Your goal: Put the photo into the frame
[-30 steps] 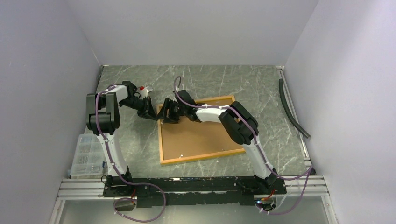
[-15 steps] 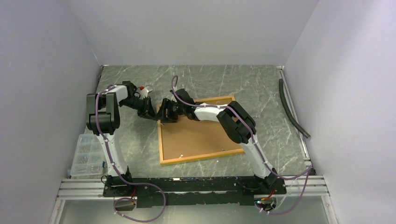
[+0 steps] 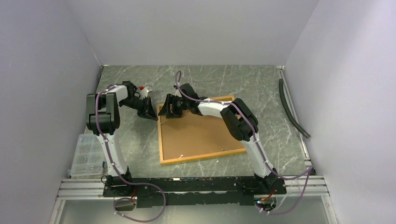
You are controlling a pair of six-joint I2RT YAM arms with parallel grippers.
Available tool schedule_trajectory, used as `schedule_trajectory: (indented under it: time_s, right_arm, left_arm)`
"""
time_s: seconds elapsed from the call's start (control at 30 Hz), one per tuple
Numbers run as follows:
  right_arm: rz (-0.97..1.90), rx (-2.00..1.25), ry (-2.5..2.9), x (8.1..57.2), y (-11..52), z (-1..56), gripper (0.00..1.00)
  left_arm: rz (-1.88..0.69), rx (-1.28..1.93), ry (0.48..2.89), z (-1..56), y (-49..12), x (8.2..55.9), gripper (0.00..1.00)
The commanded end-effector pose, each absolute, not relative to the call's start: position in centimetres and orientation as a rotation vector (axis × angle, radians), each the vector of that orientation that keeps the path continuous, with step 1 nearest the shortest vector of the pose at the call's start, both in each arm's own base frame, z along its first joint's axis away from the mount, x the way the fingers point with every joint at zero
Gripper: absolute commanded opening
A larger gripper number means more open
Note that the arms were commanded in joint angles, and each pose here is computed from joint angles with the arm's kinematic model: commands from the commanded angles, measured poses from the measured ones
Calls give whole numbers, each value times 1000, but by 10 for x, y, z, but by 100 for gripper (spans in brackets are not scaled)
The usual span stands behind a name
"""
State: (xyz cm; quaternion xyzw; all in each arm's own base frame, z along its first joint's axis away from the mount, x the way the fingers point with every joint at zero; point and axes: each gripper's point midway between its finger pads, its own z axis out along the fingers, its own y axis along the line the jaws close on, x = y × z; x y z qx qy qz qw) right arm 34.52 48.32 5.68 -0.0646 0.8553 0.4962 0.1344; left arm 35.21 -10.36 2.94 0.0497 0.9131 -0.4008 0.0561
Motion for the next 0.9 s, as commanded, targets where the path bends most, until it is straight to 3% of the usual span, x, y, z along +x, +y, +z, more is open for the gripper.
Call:
schedule_trajectory:
  time_s: [0.0,0.87]
  right_arm:
    - [1417,-254,2391,369,475,90,62]
    - [1441,-415,2549,319,494,43,60]
  left_arm:
    - [-1157,210,2744,34,-103,358,8]
    - [-1150,210,2741,35,-102,361,8]
